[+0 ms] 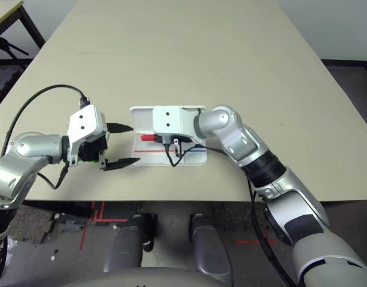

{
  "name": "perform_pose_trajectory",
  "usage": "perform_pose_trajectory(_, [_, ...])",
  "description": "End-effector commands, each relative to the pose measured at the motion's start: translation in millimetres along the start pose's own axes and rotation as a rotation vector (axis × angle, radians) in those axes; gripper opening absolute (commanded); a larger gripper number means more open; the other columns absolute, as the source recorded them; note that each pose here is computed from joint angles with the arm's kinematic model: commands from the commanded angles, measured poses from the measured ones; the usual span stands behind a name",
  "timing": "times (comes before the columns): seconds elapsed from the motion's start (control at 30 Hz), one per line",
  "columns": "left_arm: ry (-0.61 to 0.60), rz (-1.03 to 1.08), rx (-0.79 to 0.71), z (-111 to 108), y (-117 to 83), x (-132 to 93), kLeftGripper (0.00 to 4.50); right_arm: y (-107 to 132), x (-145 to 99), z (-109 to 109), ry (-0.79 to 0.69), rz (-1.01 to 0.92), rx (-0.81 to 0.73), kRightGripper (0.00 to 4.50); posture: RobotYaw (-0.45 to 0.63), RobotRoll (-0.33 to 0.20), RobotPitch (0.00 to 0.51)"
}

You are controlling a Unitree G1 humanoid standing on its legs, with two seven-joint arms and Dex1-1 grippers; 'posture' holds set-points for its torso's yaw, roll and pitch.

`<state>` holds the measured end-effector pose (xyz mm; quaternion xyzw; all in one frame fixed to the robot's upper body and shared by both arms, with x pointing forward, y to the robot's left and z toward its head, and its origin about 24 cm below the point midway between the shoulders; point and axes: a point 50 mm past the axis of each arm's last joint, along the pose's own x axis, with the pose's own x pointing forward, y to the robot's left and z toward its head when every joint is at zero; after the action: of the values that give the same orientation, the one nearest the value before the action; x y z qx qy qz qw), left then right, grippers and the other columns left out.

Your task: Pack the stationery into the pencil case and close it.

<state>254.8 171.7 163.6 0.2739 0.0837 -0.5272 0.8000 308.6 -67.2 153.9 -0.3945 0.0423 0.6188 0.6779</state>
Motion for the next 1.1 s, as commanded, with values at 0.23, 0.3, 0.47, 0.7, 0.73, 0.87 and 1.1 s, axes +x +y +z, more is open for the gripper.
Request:
perform_pose_trajectory(0.23, [0.015, 0.006, -0.002, 0.2, -0.9, 0.3, 4.5, 4.9, 6.2, -11.1, 0.051, 0.01, -0.013, 1.93, 0.07, 0.0, 0.138])
perform_pose_trajectory(0.3, [0.016, 0.007, -0.002, 0.1, -1.0, 0.3, 4.5, 3.0, 6.4, -11.0, 0.044, -0.013, -0.025, 2.67, 0.07, 0.0, 0.138])
perform_pose_trajectory(0.47, [0.029, 0.026, -0.026, -2.1, -0.6, -0.6, 4.5, 0.4, 2.3, -7.8, 0.007, -0.018, -0.031, 4.48, 0.07, 0.0, 0.139])
perform_pose_trajectory(0.7, [0.063, 0.072, -0.071, -6.2, -2.4, -7.7, 4.5, 9.4, -22.5, -13.4, -0.076, 0.087, 0.171, 4.48, 0.08, 0.0, 0.144])
perform_pose_trajectory(0.73, [0.061, 0.077, -0.074, -6.1, -2.8, -8.9, 4.5, 11.1, -27.2, -16.1, -0.086, 0.103, 0.21, 4.48, 0.08, 0.0, 0.145])
perform_pose_trajectory(0.87, [0.085, 0.115, -0.115, -8.1, -3.7, -14.7, 4.5, 12.5, -47.1, -23.1, -0.141, 0.141, 0.363, 4.48, 0.09, 0.0, 0.148])
perform_pose_trajectory(1.1, [0.19, 0.309, -0.319, -14.4, 2.4, -27.8, 4.5, 18.1, -85.4, -25.0, -0.204, 0.207, 0.521, 4.48, 0.1, 0.0, 0.156])
